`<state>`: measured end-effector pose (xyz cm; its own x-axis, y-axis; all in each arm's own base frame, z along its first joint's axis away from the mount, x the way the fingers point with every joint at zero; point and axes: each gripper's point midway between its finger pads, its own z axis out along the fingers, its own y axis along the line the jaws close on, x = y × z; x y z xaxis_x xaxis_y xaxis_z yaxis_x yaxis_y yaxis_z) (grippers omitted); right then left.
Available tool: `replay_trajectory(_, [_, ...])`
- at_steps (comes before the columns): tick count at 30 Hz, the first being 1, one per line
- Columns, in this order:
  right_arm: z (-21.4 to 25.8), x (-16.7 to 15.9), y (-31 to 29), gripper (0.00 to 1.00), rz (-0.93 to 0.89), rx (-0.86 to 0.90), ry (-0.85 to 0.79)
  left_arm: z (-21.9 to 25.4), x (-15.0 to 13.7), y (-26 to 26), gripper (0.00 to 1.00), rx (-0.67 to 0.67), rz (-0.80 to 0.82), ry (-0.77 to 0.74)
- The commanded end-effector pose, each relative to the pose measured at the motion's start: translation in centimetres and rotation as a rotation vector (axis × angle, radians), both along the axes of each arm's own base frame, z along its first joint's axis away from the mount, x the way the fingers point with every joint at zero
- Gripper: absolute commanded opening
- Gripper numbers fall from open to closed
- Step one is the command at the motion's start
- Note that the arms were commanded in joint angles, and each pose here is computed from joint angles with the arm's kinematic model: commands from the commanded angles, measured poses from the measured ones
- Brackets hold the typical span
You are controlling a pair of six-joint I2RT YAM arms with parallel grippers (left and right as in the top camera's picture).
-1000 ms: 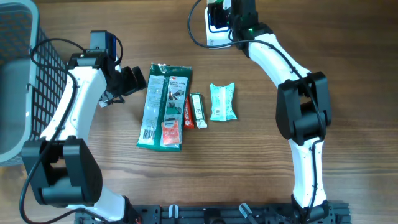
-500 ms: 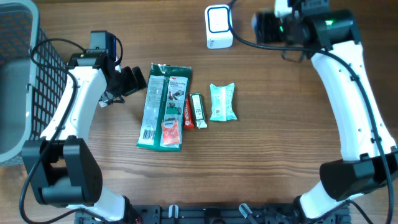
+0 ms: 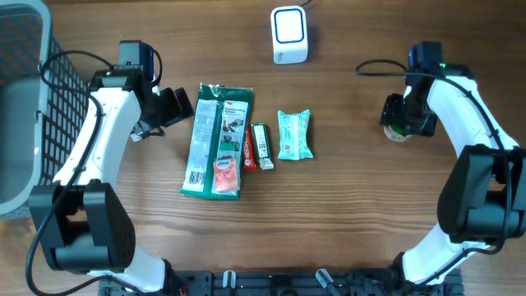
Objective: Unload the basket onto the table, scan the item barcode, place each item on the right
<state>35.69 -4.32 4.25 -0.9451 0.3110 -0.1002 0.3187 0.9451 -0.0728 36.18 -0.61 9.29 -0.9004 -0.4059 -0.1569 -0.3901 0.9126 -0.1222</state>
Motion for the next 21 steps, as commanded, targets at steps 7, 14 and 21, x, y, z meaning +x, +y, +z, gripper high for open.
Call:
replay_trajectory(7, [0.0, 0.7, -0.4, 1.00, -0.003, -0.020, -0.038, -0.4, -0.1, 0.0, 1.00, -0.006, 0.010, 0.011])
replay_trajectory(14, [10.4, 5.0, 5.4, 0.88, 0.189, 0.268, -0.188, -0.4, -0.1, 0.0, 1.00, -0.006, 0.010, 0.011])
replay_trajectory(21, [8.9, 2.3, 14.6, 0.52, 0.408, 0.489, -0.120, -0.4, -0.1, 0.0, 1.00, -0.006, 0.009, 0.011])
